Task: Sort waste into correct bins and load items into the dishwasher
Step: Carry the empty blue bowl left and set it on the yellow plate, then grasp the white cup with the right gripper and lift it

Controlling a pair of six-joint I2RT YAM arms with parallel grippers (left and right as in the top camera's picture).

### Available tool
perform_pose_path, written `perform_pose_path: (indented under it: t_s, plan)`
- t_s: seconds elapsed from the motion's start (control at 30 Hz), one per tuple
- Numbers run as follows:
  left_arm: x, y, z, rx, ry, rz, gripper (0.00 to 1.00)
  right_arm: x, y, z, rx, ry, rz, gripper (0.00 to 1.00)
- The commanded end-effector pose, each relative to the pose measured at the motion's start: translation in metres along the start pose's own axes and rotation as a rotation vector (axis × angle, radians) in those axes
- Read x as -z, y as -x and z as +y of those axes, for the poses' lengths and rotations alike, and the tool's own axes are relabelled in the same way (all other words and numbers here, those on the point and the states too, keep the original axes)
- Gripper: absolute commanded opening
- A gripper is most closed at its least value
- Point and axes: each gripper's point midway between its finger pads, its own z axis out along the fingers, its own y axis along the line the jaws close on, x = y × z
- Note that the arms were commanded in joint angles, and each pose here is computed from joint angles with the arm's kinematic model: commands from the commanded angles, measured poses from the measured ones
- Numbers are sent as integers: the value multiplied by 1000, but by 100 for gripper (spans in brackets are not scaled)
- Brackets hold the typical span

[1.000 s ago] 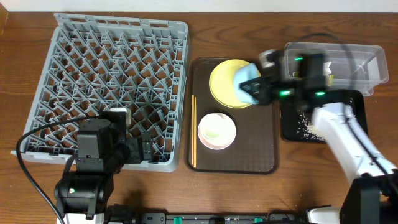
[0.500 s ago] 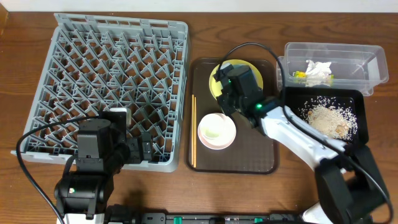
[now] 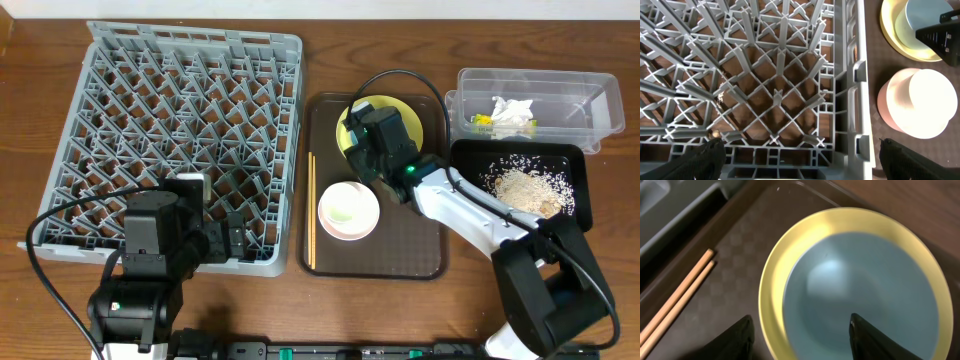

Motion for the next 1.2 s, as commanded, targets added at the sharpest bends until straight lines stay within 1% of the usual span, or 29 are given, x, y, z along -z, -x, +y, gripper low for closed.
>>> perform_pose_path:
  t_s: [0.0, 0.07, 0.1, 0.13, 0.2, 0.3, 0.4, 0.5, 0.57, 0.67, 0.77, 0.83, 0.9, 1.0, 1.17]
  plan:
    - [4, 5, -2, 5, -10, -14, 98, 42, 39, 7, 2, 46, -113, 59]
    - [4, 5, -2, 5, -10, -14, 98, 68, 51, 10, -15, 86, -150, 56]
    - [4, 5, -2, 5, -10, -14, 98, 88, 55, 16, -47, 129, -165, 55]
    - [4, 5, -2, 5, -10, -14, 98, 100, 55, 20, -69, 162, -164, 53]
    - [4, 5, -2, 5, -10, -14, 98, 116, 47, 30, -106, 229, -132, 52]
    - [4, 5, -2, 5, -10, -14, 98, 126, 23, 50, -140, 335, -25, 56]
    - [4, 5, -2, 5, -10, -14, 98, 122, -6, 64, -144, 377, 98, 48]
    - [4, 5, -2, 5, -10, -14, 98, 109, -35, 64, -159, 342, 210, 46]
    - [4, 5, -2, 5, -10, -14, 98, 98, -47, 65, -187, 330, 259, 42]
    - [4, 5, -2, 5, -11, -14, 98, 83, -60, 66, -200, 323, 317, 31]
    - [4, 5, -2, 5, -10, -14, 98, 69, -74, 68, -234, 313, 375, 28]
    - [4, 5, -2, 5, -10, -14, 98, 60, -81, 69, -252, 308, 404, 18]
    - [4, 5, -2, 5, -10, -14, 98, 56, -81, 69, -257, 307, 402, 9]
    - [4, 5, -2, 5, -10, -14, 98, 59, -64, 66, -268, 308, 350, 1]
    - [4, 5, -2, 5, -10, -15, 98, 88, -13, 36, -311, 285, 195, 1]
